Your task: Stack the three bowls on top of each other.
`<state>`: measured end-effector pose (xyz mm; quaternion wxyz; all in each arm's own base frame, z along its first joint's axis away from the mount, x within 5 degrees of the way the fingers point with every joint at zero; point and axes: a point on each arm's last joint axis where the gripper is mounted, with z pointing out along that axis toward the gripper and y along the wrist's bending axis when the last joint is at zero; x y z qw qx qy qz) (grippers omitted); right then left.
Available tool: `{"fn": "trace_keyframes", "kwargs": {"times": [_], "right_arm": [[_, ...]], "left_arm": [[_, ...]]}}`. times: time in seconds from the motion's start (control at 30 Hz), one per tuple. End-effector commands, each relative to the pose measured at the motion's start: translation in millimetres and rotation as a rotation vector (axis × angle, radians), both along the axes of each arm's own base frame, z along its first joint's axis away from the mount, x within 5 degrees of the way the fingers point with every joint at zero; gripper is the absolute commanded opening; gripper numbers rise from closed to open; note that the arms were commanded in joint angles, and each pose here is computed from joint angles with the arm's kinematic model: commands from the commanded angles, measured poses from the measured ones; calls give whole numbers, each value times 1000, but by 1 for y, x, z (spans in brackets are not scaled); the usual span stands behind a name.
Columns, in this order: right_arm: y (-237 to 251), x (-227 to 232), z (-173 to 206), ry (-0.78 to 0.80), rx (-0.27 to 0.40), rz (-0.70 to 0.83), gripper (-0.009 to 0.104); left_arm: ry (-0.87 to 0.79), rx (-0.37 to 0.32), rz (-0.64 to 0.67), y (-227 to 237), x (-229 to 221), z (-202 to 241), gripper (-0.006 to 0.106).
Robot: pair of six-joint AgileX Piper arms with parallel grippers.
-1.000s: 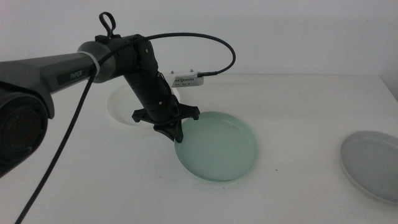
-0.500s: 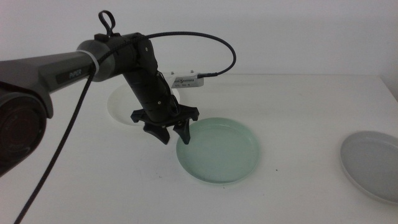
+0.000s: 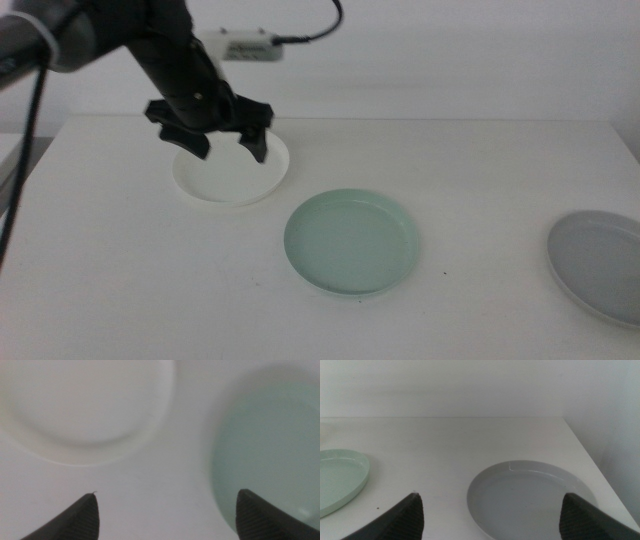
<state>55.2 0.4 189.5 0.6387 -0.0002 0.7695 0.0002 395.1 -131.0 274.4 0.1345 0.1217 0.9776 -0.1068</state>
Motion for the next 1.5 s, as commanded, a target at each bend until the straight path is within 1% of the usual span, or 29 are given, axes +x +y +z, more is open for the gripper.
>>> {"fn": "trace_keyframes", "kwargs": {"times": [0.0,0.07,0.13,0.17,0.27,0.37,0.43,0.6,0.83,0.93,1.07,1.27,1.37,1.43,1.47], "right_arm": [[0,0,0,-10,-12,-1,93],[0,0,0,-10,-12,-1,93],[0,0,0,-10,-12,-1,93],[0,0,0,-10,-12,-1,93],[0,0,0,-10,-12,-1,93],[0,0,0,-10,-12,-1,93],[0,0,0,-10,-12,-1,93],[0,0,0,-10,-12,-1,93],[0,0,0,-10,-12,-1,93],[0,0,0,-10,-12,-1,93],[0,0,0,-10,-12,-1,93],[0,0,0,-10,-12,-1,93],[0,0,0,-10,-12,-1,93],[0,0,0,-10,-12,-1,93],[0,0,0,-10,-12,-1,93]], "left_arm": [[-48,-6,57,14,4,10,94],[-112,-21,93,23,13,12,94],[-118,-29,162,32,18,9,94],[-106,-9,188,38,20,6,94],[-84,78,227,56,31,-3,94],[-76,130,266,68,49,-8,94],[-67,145,280,75,61,-12,94],[-32,123,310,87,89,-36,94],[34,73,320,94,106,-86,94],[28,72,323,94,109,-96,94],[9,75,294,93,113,-106,94],[-5,73,298,93,118,-120,93],[3,77,289,93,118,-124,87],[9,79,286,93,118,-124,76],[10,80,283,93,118,-125,69]]}}
